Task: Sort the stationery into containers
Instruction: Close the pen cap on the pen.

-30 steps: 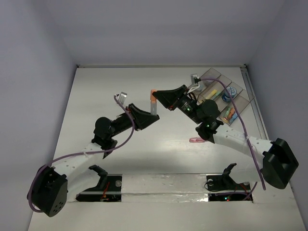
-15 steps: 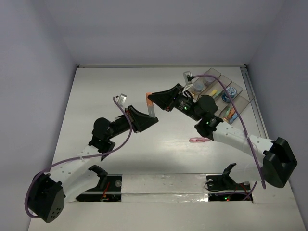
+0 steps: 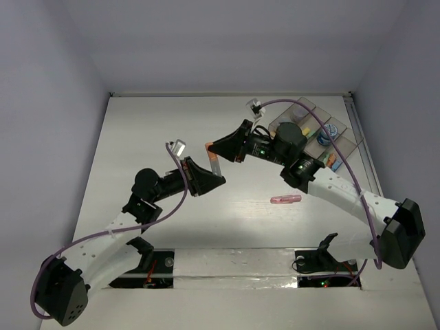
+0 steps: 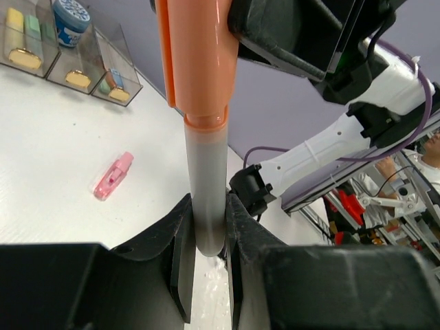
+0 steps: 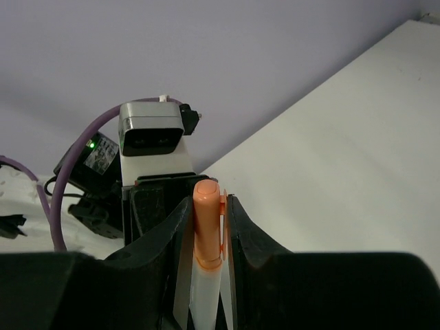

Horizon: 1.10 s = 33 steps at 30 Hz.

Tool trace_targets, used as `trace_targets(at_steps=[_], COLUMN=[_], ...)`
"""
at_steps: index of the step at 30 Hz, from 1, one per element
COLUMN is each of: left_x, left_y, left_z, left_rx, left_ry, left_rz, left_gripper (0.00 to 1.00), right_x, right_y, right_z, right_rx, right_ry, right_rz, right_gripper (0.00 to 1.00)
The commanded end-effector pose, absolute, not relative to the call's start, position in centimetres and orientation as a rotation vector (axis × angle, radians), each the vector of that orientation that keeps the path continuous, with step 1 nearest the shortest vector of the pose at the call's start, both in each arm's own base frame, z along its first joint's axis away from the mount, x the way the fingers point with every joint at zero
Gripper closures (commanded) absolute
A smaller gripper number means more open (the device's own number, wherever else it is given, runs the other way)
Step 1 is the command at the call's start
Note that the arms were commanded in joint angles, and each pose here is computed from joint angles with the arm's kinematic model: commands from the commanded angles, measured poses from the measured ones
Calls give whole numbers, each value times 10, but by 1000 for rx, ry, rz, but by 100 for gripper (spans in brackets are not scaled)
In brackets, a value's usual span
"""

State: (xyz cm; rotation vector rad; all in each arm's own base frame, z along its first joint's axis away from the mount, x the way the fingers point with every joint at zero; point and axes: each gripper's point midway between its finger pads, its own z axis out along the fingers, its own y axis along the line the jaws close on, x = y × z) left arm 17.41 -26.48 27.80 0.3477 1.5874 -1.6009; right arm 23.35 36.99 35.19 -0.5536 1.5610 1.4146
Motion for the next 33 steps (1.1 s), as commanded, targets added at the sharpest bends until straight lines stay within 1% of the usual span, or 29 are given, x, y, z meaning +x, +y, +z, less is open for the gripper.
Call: trace_targets(at_steps=[1, 5, 7, 14, 19, 24, 28, 33], left_x=[181, 179, 177, 173, 172, 167, 166, 171], left_y=[-246, -241, -238, -234, -232, -235, -241, -240], left_z=[357, 357, 357, 373, 388, 401, 402, 389], left_rx=[345, 335, 327, 303, 311, 354, 397, 399], left_ry=[1258, 1252, 1235, 1143, 1090, 1038, 1069, 1148], left_rz=[-1502, -1479, -1476, -1513, -1507, -1537, -1539, -1466], left_gripper=[100, 100, 100, 100, 100, 100, 100, 100], right_x=[183, 179, 175, 161, 157, 142, 135, 126], right_y=[366, 359, 356, 353, 353, 353, 350, 344], right_z=[278, 274, 283, 288, 262, 246, 237, 235], right_rx=[-816, -825, -811, -740, -746, -846, -934, -1004], right_ry=[1886, 1908, 1856, 1718, 1801, 1845, 1900, 1955], right_rz=[1497, 1529, 1549, 1699, 1716, 1788, 1778, 1778], right_gripper=[100, 100, 100, 100, 100, 100, 100, 100])
